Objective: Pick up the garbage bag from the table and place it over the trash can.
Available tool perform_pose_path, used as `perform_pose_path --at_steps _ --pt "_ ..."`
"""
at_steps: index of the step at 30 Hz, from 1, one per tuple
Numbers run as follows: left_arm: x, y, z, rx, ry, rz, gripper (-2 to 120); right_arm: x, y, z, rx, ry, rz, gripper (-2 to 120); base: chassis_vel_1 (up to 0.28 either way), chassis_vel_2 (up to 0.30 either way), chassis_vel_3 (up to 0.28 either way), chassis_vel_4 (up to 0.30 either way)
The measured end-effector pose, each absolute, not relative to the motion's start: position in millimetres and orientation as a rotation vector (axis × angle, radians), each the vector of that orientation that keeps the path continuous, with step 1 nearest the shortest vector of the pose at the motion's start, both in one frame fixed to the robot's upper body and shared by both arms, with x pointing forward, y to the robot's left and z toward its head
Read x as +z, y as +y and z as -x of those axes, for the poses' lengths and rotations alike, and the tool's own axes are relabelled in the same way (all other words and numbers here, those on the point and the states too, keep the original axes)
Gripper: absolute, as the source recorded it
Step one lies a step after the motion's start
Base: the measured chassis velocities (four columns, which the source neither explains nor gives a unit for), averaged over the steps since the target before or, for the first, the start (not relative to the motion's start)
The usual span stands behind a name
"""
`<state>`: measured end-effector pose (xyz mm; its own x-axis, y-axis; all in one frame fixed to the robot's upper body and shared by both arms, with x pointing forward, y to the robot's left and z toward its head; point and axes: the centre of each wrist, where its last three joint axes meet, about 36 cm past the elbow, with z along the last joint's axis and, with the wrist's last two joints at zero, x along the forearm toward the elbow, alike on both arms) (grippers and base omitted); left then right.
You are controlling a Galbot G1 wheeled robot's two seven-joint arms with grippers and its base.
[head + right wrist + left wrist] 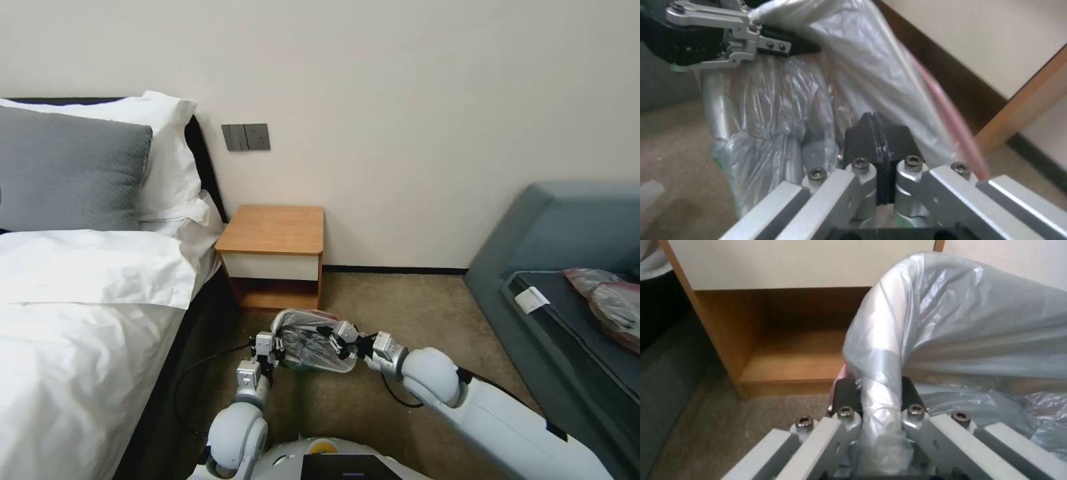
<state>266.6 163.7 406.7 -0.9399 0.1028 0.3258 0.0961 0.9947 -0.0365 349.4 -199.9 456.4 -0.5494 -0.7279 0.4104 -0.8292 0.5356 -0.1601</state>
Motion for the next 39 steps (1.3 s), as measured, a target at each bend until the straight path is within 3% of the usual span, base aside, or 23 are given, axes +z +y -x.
perform_pose_path --at_steps 10,39 --pt "412 159 -268 0.087 -2.840 0.154 3 442 -194 -348 0.321 -2.456 -1.210 0 0.000 0.000 0.000 0.000" --pt "428 143 -253 0.099 -2.853 0.264 3 406 -161 -397 0.517 -2.370 -1.198 0 0.000 0.000 0.000 0.000"
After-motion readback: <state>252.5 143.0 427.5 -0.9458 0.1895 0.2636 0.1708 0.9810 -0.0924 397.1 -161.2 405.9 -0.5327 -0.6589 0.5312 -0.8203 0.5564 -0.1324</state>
